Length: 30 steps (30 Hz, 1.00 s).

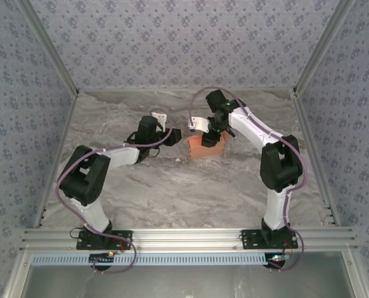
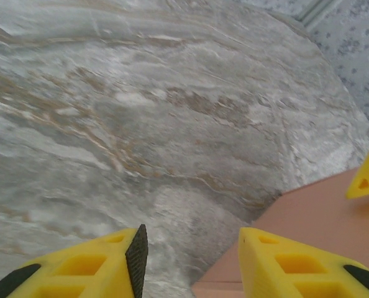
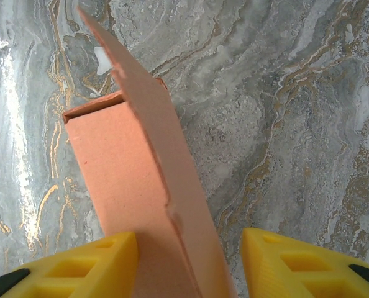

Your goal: Fold the paper box

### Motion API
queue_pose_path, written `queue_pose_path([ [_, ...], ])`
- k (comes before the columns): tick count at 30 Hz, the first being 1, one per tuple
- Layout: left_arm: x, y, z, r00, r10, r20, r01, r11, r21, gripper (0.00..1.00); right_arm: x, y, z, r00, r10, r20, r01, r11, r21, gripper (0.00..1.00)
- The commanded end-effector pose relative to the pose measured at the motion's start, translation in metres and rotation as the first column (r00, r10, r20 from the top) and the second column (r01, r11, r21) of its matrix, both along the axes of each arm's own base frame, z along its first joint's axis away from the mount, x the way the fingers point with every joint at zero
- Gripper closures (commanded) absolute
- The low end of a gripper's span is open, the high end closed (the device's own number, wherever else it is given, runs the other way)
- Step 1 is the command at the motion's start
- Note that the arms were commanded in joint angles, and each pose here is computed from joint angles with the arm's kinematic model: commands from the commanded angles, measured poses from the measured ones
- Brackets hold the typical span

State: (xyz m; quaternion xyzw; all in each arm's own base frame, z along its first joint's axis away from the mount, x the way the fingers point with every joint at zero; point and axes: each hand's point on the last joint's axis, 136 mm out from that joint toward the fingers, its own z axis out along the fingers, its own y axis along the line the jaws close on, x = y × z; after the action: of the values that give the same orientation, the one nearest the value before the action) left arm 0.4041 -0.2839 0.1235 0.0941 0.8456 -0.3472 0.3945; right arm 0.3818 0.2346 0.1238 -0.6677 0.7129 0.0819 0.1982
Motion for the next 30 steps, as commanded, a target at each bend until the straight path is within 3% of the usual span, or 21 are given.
queue_pose_path([
  [1, -0.011, -0.033, 0.031, 0.993, -0.107, 0.050, 0.110, 0.992, -0.066, 0.55, -0.013, -0.009, -0.022, 0.998, 0.011, -0.062, -0.015, 0.998, -0.056, 0.49],
  [15, -0.039, -0.036, 0.013, 0.994, -0.108, -0.034, 0.107, 0.993, -0.050, 0.55, -0.008, -0.005, -0.030, 0.999, 0.000, -0.055, -0.002, 0.999, -0.035, 0.49],
  [24, -0.041, -0.037, 0.005, 0.994, -0.093, -0.055, 0.089, 0.994, -0.061, 0.55, -0.006, -0.004, -0.032, 0.999, -0.005, -0.049, 0.003, 0.999, -0.035, 0.49],
  [30, -0.041, -0.042, 0.013, 0.993, -0.093, -0.074, 0.084, 0.989, -0.122, 0.54, -0.008, -0.003, -0.034, 0.998, -0.003, -0.056, 0.001, 1.000, -0.031, 0.49],
])
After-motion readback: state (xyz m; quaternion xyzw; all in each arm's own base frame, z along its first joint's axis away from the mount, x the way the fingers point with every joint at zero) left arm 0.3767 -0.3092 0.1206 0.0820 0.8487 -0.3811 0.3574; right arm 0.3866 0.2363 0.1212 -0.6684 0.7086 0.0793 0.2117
